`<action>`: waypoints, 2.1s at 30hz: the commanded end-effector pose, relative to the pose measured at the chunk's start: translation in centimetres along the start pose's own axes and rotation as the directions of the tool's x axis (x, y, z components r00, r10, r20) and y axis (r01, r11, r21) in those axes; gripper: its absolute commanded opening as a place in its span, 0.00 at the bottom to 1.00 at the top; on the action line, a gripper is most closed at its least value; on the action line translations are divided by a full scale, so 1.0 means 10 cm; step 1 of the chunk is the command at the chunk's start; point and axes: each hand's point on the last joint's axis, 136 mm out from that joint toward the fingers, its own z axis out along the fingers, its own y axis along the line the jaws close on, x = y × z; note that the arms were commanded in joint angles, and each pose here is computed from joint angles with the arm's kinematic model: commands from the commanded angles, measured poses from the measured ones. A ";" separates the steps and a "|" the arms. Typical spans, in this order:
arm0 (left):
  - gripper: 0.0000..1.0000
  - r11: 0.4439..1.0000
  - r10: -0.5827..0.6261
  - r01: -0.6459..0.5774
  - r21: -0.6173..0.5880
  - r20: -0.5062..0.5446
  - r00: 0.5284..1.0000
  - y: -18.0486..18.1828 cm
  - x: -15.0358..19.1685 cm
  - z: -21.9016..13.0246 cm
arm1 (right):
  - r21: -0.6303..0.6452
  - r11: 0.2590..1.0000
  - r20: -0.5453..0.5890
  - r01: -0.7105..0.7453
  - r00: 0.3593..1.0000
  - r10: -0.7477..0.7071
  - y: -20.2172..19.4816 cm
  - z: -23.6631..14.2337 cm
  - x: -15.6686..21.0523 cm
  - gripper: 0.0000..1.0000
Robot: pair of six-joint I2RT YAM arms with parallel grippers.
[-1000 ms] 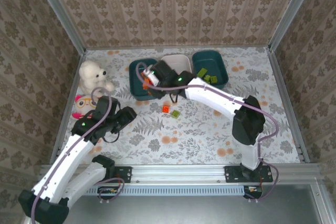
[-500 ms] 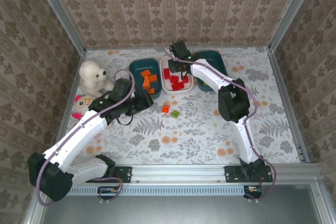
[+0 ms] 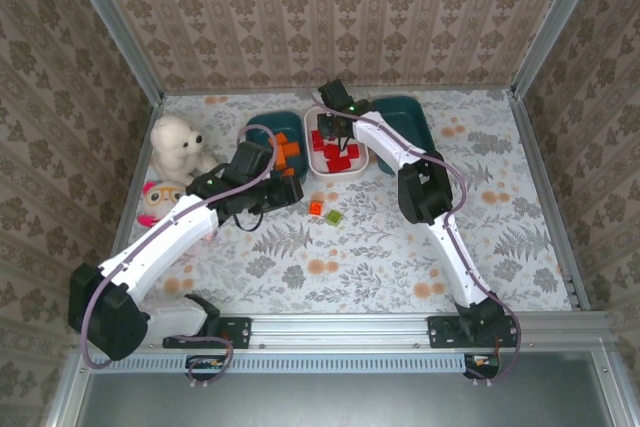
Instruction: Sort the legos into containers by color
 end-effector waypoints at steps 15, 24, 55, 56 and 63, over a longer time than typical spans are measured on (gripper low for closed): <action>0.67 0.997 0.069 -0.069 0.023 -0.018 0.997 -0.15 -0.06 0.09 | -0.056 0.998 0.175 -0.011 0.984 0.020 0.08 -1.31 -0.68 0.59; 0.69 0.995 0.096 -0.098 -0.025 -0.045 0.994 -0.04 0.06 0.29 | -0.120 0.992 0.333 -0.038 0.940 0.077 -0.20 -2.78 -0.42 0.60; 0.76 0.829 0.313 -0.395 -0.396 -0.258 0.914 0.04 0.26 1.36 | -0.325 0.943 0.155 -0.078 0.979 0.135 -0.45 -3.73 1.68 0.74; 0.75 0.830 0.312 -0.395 -0.394 -0.260 0.914 0.04 0.26 1.37 | -0.325 0.942 0.153 -0.079 0.979 0.135 -0.46 -3.74 1.69 0.74; 0.65 0.851 0.280 -0.367 -0.376 -0.265 0.923 0.08 0.22 1.49 | -0.320 0.944 0.146 -0.079 0.981 0.131 -0.47 -3.74 1.72 0.74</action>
